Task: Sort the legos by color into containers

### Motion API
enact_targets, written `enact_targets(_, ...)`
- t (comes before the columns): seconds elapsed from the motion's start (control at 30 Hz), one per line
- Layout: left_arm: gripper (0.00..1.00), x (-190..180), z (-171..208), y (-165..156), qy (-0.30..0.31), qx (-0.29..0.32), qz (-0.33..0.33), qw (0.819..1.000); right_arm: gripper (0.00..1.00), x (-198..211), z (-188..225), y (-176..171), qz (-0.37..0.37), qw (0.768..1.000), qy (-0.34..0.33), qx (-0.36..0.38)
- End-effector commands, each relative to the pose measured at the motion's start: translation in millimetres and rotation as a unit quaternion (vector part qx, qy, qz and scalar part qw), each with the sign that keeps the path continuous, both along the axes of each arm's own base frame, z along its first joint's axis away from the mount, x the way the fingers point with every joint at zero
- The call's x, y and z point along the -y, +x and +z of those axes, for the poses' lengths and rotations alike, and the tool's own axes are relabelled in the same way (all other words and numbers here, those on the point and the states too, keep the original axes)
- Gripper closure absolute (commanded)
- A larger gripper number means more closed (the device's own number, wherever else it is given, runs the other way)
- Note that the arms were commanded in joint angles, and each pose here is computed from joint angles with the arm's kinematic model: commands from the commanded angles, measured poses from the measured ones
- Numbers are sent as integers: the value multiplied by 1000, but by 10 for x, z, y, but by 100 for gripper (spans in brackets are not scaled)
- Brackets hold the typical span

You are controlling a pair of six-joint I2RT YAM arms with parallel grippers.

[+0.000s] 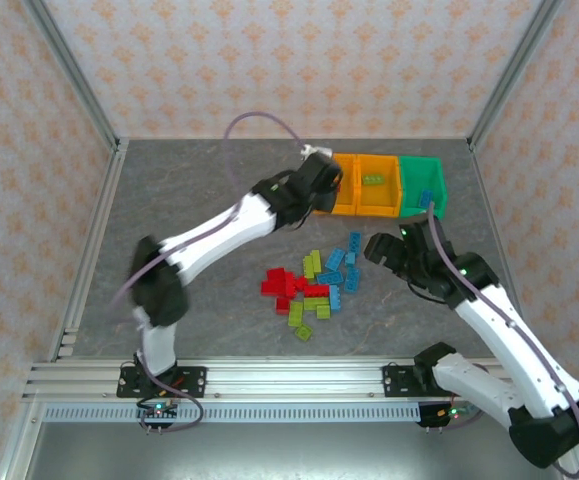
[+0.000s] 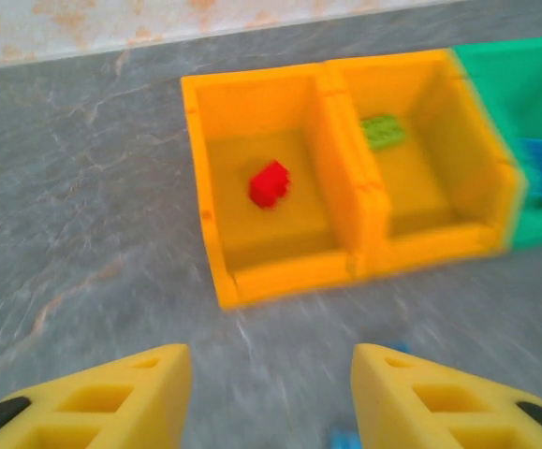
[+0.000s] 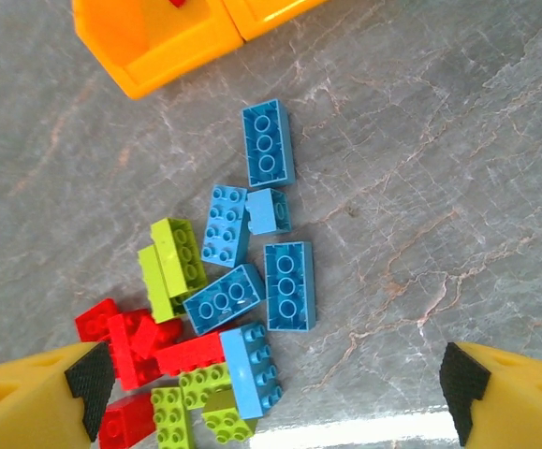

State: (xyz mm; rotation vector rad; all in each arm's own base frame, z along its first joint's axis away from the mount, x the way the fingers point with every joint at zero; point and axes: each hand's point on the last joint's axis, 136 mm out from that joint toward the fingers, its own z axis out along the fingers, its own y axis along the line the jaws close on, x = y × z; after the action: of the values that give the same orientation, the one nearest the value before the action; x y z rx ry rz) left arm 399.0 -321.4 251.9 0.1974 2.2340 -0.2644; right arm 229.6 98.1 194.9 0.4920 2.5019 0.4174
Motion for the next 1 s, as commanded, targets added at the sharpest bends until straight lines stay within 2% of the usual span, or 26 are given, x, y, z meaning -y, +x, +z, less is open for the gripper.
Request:
enact_targets(0.0, 53, -151, 540, -520, -75, 57, -24, 995, 7, -151, 4, 266, 24, 1000, -14, 7)
enact_targets(0.13, 54, -518, 516, -1252, -72, 62, -64, 993, 7, -288, -220, 535, 41, 998, -41, -23)
enact_targets(0.2, 54, -725, 459, -1503, -69, 54, -80, 993, 7, -344, -313, 651, 42, 997, -46, -34)
enact_targets(0.3, 53, -1038, 258, -1784, -43, 32, -99, 994, 7, -464, -426, 849, 49, 997, -45, -31)
enact_targets(0.4, 51, -1243, 47, -1983, -22, 9, -114, 993, 7, -513, -578, 1045, 53, 995, -72, -50)
enact_targets(0.53, 45, -1388, -154, -2119, -10, -8, -121, 993, 9, -562, -856, 1223, 41, 993, -87, -74)
enact_targets(0.67, 24, -1477, -228, -2128, -6, 0, -111, 994, 9, -512, -1169, 1378, 18, 989, -118, -89)
enact_targets(0.77, 17, -1513, -228, -2102, 3, 8, -104, 994, 12, -462, -1351, 1447, 13, 982, -150, -112)
enact_targets(0.83, 15, -1540, -241, -2088, 16, 10, -102, 995, 18, -415, -1434, 1470, 8, 979, -168, -115)
enact_targets(0.97, 13, -1576, -289, -2057, 30, 11, -92, 995, 38, -410, -1595, 1466, 5, 979, -162, -126)
